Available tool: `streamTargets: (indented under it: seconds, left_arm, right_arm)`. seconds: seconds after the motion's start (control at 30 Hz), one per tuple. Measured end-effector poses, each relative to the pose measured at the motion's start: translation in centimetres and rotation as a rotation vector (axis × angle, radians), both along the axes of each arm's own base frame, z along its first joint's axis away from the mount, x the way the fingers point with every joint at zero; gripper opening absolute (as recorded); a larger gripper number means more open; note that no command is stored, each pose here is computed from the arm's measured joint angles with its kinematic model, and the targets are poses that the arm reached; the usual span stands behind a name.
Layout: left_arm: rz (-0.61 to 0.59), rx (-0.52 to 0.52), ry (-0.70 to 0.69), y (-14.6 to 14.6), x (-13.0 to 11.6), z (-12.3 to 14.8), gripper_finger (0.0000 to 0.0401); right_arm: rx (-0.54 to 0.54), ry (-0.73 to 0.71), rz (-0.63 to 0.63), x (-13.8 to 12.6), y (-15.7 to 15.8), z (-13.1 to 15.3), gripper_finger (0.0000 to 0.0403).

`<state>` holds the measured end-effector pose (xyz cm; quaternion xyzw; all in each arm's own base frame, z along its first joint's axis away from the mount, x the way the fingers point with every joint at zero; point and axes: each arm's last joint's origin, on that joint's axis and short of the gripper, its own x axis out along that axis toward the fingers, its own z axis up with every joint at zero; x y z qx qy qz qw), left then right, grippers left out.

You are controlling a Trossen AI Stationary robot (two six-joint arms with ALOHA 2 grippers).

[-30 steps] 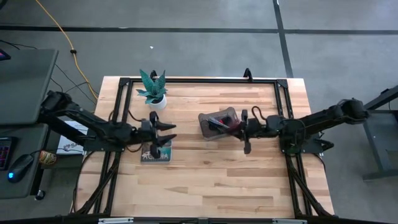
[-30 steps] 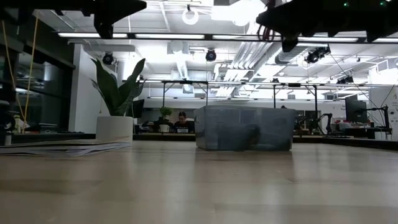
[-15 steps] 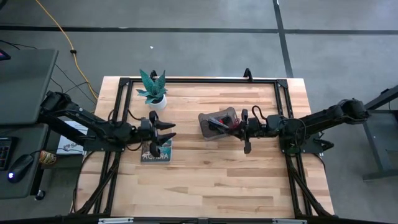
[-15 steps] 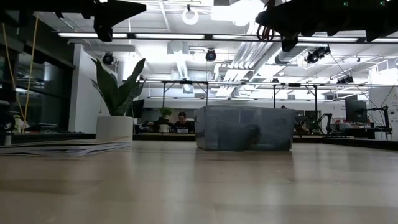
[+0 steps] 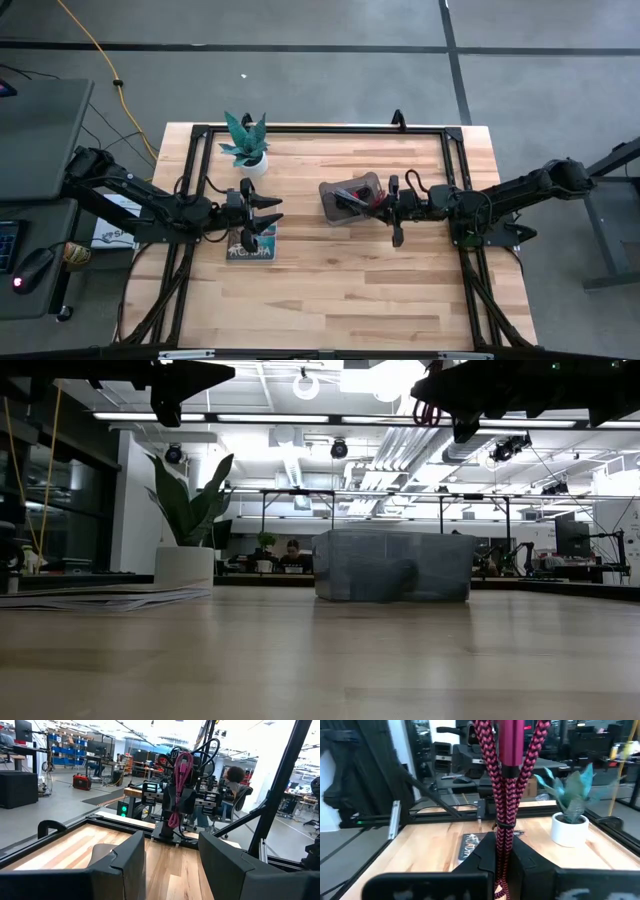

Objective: Pick and place USB-C Cables
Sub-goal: Put the pink USB cable into the black bin

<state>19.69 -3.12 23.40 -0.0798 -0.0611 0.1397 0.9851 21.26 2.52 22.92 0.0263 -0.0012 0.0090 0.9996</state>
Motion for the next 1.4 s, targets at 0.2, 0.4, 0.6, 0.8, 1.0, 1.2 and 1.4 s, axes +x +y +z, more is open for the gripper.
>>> streamTargets:
  seconds: [0.2,0.4,0.6,0.8,1.0,1.2,1.4]
  left_arm:
    - [0.000,0.000,0.000,0.0,0.0,0.0,0.0168]
    - [0.000,0.000,0.000,0.0,0.0,0.0,0.0168]
    - [0.000,-0.001,0.001,0.0,0.0,0.0,0.0168]
    - [0.000,-0.006,0.001,0.0,0.0,0.0,0.0168]
    - [-0.001,-0.006,0.002,0.0,0.0,0.0,0.0168]
    - [-0.002,-0.021,-0.003,0.0,0.0,0.0,0.0168]
    - [-0.003,-0.024,-0.004,0.0,0.0,0.0,0.0168]
  right_arm:
    - [0.077,0.055,-0.213,0.3,-0.6,0.3,0.0003]
    - [0.061,0.297,-0.422,2.1,-0.8,0.6,0.0003]
    - [-0.015,0.510,-0.507,5.3,-1.7,-1.0,0.0003]
    - [-0.051,0.774,-0.501,8.3,-2.3,-2.1,0.0003]
    - [-0.050,0.999,-0.511,10.0,-2.2,-1.8,0.0003]
    - [0.003,1.157,-0.460,11.8,-3.1,-1.2,0.0003]
    - [0.030,1.330,-0.437,12.8,-4.8,-2.4,0.0003]
